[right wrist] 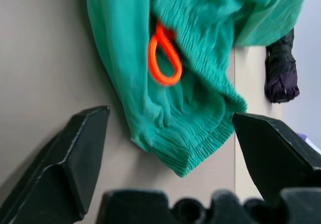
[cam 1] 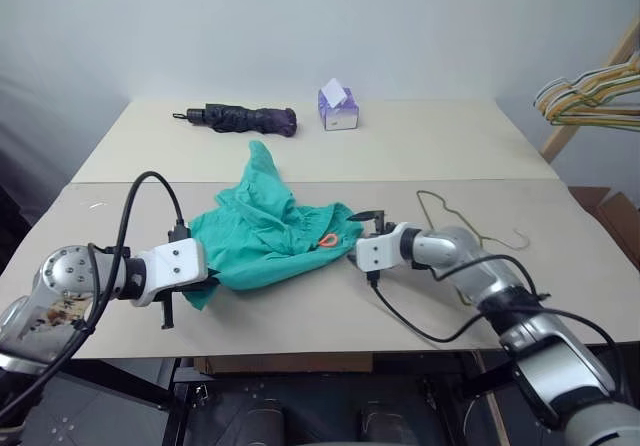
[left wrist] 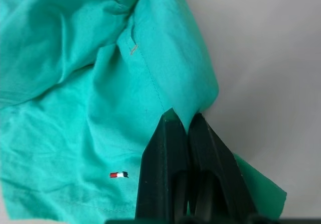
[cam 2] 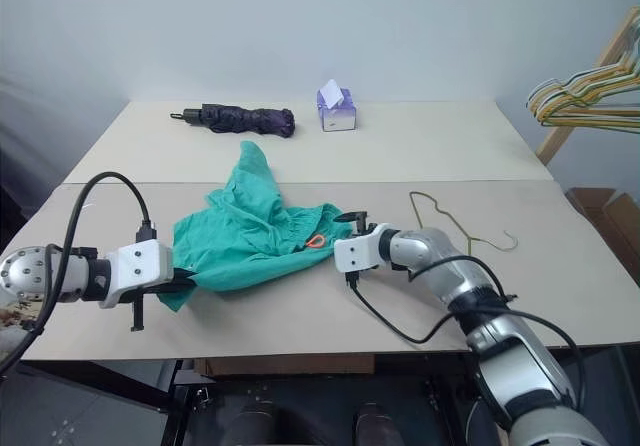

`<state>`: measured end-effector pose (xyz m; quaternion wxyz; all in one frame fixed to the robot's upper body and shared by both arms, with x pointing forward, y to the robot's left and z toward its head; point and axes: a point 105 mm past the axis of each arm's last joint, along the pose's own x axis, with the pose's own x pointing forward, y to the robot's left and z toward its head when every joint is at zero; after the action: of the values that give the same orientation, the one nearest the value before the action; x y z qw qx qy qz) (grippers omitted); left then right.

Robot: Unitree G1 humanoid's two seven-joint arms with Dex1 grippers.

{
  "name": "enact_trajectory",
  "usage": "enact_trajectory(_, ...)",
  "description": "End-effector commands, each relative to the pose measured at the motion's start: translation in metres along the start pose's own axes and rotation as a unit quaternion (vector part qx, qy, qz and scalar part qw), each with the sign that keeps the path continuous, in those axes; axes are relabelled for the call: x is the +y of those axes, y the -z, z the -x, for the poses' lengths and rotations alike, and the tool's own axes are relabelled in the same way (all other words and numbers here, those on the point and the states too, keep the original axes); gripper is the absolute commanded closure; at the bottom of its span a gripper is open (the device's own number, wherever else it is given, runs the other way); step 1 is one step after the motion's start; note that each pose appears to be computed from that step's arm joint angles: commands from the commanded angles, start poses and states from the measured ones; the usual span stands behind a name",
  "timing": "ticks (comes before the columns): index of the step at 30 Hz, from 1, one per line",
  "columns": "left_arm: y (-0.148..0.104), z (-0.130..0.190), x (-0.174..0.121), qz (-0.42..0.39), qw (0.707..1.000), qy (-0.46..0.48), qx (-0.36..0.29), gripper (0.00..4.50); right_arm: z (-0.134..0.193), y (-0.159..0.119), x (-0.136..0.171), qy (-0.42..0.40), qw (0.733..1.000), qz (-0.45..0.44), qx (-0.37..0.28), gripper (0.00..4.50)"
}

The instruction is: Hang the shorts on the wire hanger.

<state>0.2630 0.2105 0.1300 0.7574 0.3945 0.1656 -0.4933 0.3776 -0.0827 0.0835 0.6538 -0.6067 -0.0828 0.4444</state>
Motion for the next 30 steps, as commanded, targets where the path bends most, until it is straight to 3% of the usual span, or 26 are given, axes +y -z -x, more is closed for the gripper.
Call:
enact_trajectory(1,-0.012,0.007,0.004,-0.018,1.0,-0.017,-0.015,4.46,-0.005,0.009,-0.008,0.026,0.998,0.052,0.016,0.0)
enact_trajectory(5,-0.011,0.008,0.002,-0.015,1.0,-0.021,-0.014,4.5,-0.011,0.003,-0.007,0.02,0.997,0.076,-0.005,0.53)
enact_trajectory(16,-0.01,0.008,-0.002,-0.013,1.0,-0.013,-0.019,4.5,-0.024,0.005,0.003,-0.001,0.996,0.087,0.009,4.37)
enact_trajectory(23,-0.003,0.006,-0.002,-0.029,0.999,-0.009,-0.009,4.5,-0.002,0.001,0.0,0.005,0.998,0.066,-0.015,4.48)
enact_trajectory(30,0.008,0.008,0.0,-0.095,0.995,0.039,-0.005,4.5,0.065,-0.038,-0.005,-0.024,0.993,0.027,-0.115,4.48)
